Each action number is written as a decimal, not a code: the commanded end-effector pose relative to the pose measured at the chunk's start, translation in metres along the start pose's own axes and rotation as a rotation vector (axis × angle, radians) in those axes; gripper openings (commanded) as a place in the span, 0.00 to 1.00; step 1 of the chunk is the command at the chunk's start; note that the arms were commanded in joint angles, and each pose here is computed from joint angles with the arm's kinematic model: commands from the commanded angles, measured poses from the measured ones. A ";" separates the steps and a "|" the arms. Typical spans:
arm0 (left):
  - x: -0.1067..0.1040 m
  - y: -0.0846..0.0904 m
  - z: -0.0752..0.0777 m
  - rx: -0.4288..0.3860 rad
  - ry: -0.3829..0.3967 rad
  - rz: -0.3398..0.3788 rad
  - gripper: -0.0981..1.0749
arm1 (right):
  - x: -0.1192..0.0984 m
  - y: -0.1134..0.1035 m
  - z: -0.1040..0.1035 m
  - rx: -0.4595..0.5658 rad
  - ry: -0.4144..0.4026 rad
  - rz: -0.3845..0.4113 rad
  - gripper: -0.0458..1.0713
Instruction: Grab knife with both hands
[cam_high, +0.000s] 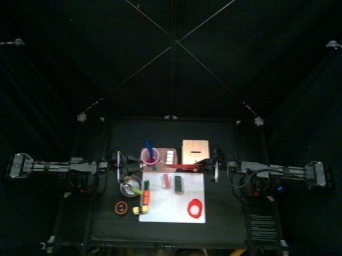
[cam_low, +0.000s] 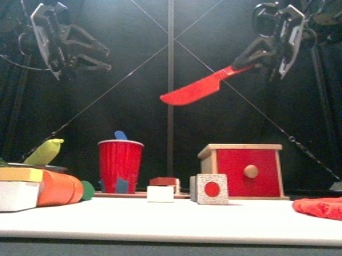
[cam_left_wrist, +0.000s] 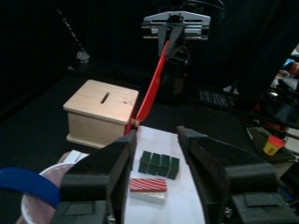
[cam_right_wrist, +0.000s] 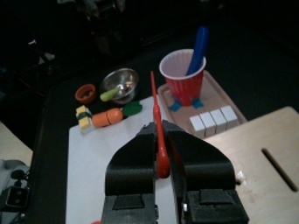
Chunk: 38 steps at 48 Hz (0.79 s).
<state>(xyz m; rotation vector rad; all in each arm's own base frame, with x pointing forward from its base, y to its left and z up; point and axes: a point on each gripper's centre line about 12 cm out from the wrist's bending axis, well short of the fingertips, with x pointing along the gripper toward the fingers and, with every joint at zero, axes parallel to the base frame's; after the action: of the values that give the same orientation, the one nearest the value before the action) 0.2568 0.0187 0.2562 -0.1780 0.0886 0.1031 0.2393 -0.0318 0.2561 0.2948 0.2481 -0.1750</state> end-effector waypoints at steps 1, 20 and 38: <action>0.014 -0.005 0.008 0.002 -0.031 -0.015 0.91 | -0.003 -0.001 -0.015 0.000 -0.018 0.011 0.20; 0.055 -0.004 -0.013 0.030 -0.026 -0.010 0.91 | -0.006 0.011 -0.018 -0.041 -0.112 0.084 0.20; 0.095 -0.011 -0.027 0.082 0.009 -0.047 0.91 | -0.006 0.015 -0.008 -0.084 -0.183 0.108 0.20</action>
<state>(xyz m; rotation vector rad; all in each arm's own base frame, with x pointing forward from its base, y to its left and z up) 0.3380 0.0124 0.2162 -0.1026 0.1234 0.0566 0.2297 -0.0146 0.2392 0.2188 0.1090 -0.0941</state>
